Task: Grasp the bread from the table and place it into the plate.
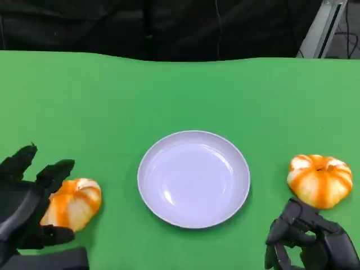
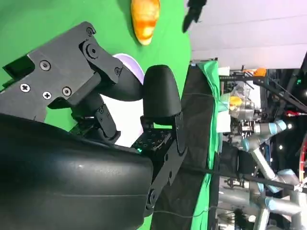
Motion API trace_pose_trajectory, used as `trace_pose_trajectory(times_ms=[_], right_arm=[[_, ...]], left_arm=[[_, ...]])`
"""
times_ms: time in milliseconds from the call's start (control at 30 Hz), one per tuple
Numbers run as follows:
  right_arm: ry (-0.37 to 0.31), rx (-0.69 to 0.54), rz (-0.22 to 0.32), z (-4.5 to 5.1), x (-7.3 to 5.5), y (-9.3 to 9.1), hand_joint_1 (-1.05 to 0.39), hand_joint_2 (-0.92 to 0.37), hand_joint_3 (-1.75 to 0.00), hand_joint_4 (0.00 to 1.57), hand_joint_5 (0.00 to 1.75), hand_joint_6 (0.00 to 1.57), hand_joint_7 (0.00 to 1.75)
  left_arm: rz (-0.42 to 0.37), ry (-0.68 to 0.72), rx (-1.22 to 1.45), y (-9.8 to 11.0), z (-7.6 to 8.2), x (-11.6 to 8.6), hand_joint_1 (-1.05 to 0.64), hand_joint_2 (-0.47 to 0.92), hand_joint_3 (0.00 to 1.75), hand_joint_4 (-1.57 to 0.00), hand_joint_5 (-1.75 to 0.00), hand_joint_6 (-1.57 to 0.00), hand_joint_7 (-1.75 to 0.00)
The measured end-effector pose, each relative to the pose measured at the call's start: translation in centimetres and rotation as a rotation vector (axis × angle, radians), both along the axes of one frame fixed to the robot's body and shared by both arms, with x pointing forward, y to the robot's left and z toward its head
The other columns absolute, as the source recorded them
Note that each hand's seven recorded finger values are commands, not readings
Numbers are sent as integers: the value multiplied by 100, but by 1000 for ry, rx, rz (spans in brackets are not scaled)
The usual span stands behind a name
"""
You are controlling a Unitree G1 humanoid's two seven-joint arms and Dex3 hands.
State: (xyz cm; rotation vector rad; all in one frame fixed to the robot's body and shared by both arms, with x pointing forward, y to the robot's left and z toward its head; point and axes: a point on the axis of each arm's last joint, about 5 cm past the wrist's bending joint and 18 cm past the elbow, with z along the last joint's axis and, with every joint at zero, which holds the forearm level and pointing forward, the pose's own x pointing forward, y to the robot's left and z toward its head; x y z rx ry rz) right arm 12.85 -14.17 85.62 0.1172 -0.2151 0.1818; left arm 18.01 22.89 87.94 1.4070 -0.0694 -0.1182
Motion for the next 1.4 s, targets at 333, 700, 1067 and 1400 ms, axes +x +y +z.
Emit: trace_pose_trajectory(times_ms=[333, 700, 1067, 1400], right_arm=[[3, 1, -1, -1, -13, 2, -16, -53, -125, 83, 175, 73, 159], [1, 0, -7, 6, -19, 8, -16, -53, -125, 83, 175, 73, 158], [2, -1, -8, 6, -21, 10, -16, -53, -125, 83, 175, 73, 158], [1, -2, -10, 8, -18, 11, -16, -53, -125, 83, 175, 73, 158]], left_arm=[[-6, 93, -29, -68, -231, 104, -99, 92, 25, -12, -1, -33, 0], [-6, 174, -71, -131, -350, 138, -97, 92, 23, -17, -2, -34, 0], [-5, 184, -83, -144, -356, 165, -78, 92, 24, -29, -6, -42, -3], [-1, 183, -154, -97, -421, 313, -18, 92, 35, -89, -52, -107, -9]])
